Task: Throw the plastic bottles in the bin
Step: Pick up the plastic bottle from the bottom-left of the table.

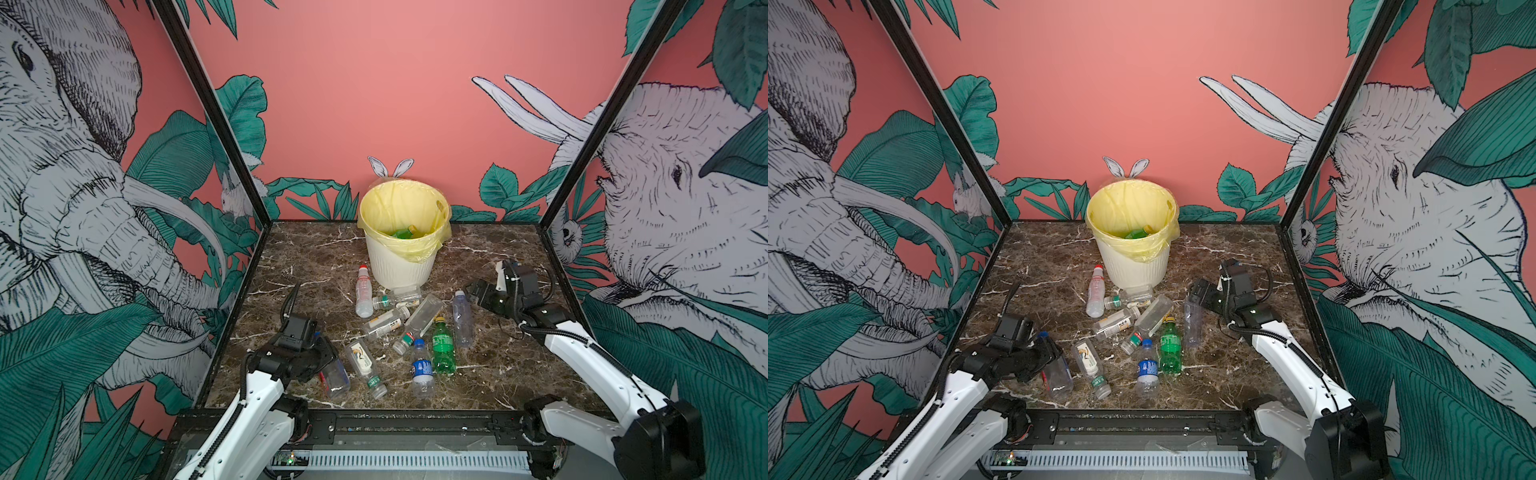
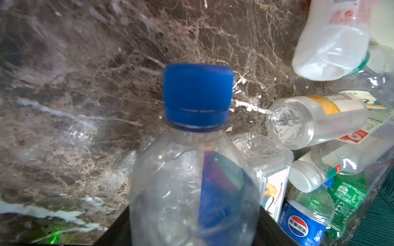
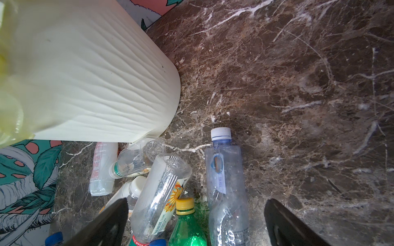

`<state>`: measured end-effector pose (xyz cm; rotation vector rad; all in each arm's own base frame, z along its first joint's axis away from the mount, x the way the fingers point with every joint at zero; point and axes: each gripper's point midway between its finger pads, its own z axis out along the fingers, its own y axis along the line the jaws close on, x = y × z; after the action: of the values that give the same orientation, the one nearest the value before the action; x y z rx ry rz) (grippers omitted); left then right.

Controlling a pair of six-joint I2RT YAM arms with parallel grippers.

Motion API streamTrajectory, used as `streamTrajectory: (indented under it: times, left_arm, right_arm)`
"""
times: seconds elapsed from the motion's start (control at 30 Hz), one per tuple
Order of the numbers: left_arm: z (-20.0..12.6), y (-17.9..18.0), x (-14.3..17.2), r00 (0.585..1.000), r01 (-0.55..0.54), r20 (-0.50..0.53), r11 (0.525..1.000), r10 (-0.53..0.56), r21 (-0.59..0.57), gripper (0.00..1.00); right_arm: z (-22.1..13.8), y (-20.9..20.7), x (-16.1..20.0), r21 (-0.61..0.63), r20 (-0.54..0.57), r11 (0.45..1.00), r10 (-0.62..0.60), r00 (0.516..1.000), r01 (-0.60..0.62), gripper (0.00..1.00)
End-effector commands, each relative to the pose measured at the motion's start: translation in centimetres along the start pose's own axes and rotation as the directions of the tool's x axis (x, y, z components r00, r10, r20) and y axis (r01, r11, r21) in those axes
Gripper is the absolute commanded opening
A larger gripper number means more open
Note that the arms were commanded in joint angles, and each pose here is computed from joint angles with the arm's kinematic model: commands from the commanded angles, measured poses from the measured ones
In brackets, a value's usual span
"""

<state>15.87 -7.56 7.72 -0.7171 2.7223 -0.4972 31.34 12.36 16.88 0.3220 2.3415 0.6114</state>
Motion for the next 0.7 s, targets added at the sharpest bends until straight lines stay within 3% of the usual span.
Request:
streamTrajectory:
  times: [0.0,0.67]
  left_arm:
    - [-1.0,-0.3,-0.7,0.999,-0.03,0.028,0.999,0.031,-0.014,0.67]
    - [-5.5,-6.4,-5.3,0.972,-0.166,0.189,0.979,0.142,0.118,0.65]
  right_arm:
    - [0.5,-0.9,0.9,0.018,-0.024,1.0,0.006,1.0,-0.005,0.99]
    - [1.3,-2.3,2.5,0.071,-0.109,0.997,0.009,0.994,-0.001,0.99]
